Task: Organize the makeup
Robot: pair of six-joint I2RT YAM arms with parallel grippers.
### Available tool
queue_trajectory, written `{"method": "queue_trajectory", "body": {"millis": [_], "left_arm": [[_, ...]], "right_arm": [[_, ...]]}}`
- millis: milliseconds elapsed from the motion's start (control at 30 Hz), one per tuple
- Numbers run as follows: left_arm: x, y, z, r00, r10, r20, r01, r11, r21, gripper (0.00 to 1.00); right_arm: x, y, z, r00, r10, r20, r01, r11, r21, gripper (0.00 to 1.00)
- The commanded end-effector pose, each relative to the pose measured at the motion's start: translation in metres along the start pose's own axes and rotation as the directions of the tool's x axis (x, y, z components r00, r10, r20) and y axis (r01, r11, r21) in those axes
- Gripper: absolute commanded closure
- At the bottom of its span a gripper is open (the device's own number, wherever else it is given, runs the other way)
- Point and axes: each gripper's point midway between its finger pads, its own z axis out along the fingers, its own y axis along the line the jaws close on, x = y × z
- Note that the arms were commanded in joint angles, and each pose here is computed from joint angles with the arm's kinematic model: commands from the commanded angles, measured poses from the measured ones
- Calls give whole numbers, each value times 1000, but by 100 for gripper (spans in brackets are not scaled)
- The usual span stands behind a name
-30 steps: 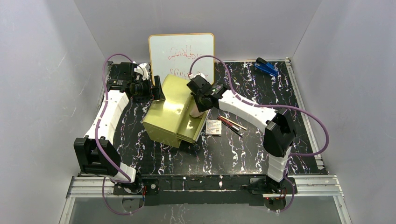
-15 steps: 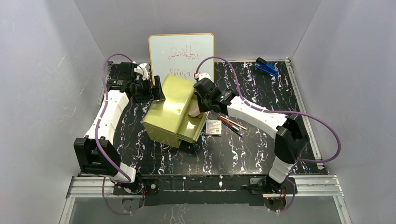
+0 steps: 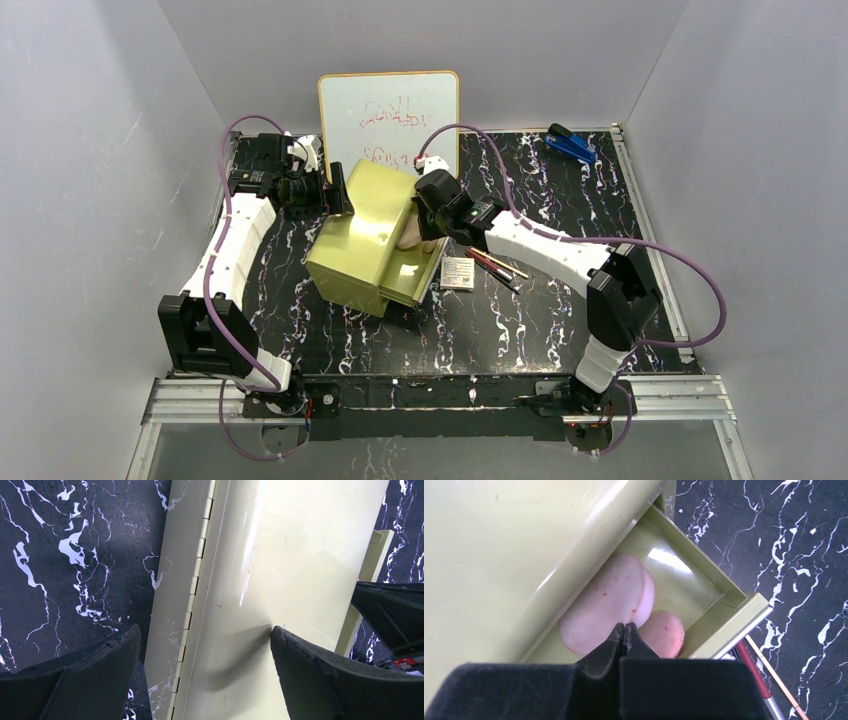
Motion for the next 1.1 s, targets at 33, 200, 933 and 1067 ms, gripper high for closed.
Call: {"method": "queue_trajectory", "body": {"millis": [33,200,933,1067], "left_arm": [[12,9,-8,999,27,-41,-30,998,-58,2],[11,9,-8,999,29,-40,-31,998,-59,2],[11,8,-3,998,31,-57,-34,998,-57,2],[11,6,-2,998,33,-60,-36,998,-48,1]], "right_arm": [[-10,12,5,1000,12,26,-11,998,-61,92],[-4,6,6,1000,-11,-22,10,1000,-24,31],[36,-98,-127,993,117,-3,-110,936,334,8],[84,-93,-117,962,272,-26,-256,929,267,3]]}}
